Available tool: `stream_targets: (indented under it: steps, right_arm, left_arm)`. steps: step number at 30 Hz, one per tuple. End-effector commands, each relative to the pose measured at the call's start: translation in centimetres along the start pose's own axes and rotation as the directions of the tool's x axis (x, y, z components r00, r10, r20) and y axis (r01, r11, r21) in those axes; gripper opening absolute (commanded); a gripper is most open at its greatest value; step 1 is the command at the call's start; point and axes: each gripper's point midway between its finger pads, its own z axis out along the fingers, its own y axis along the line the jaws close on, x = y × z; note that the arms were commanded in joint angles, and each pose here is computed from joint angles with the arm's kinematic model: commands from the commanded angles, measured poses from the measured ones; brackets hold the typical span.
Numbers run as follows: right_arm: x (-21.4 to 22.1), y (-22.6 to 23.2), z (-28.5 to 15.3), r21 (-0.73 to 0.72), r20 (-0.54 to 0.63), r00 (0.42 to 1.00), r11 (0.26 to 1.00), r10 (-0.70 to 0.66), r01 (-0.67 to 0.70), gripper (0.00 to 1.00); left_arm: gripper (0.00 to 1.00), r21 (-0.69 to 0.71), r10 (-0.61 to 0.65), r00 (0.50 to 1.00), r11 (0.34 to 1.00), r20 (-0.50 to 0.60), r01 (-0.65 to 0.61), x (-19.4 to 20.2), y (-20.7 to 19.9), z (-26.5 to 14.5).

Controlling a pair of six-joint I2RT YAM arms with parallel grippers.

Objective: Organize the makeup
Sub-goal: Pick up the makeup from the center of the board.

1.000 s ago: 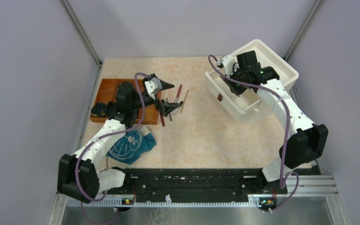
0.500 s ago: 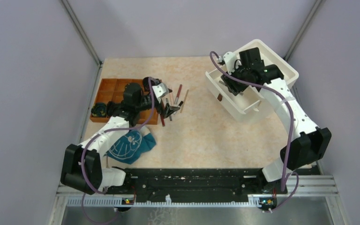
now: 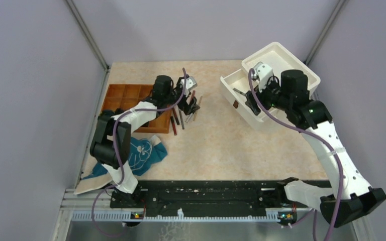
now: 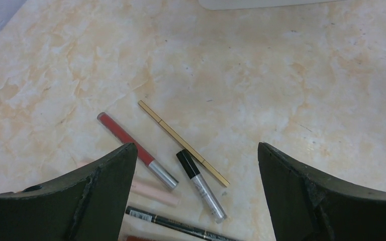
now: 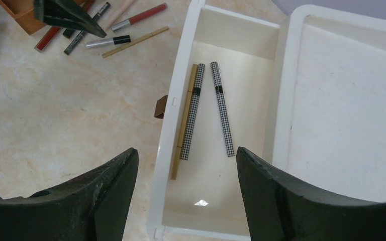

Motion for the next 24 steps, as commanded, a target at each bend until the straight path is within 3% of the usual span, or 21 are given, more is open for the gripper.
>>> stream_targets:
  steps: [1,11,24]
  right_arm:
    - [-1.0,0.6,-0.6,0.006,0.131,0.991,1.000,-0.018,0.017,0.73]
    - [0.5,1.6,-2.9,0.045,0.213,0.976,0.998,-0.049,0.040,0.86]
    - [1.8,2.0,-3.5,0.042,0.226,0.973,0.999,-0.037,0.029,0.89]
  left_arm:
    - [0.94,-0.027,-0.005,0.998,1.000,-0.057,0.003,0.5,1.6,2.7]
    - [0.83,-0.091,-0.100,0.971,0.992,-0.219,0.081,4.3,2.8,8.5]
    - [0.73,-0.159,-0.133,0.938,0.983,-0.319,0.086,7.3,3.7,10.4]
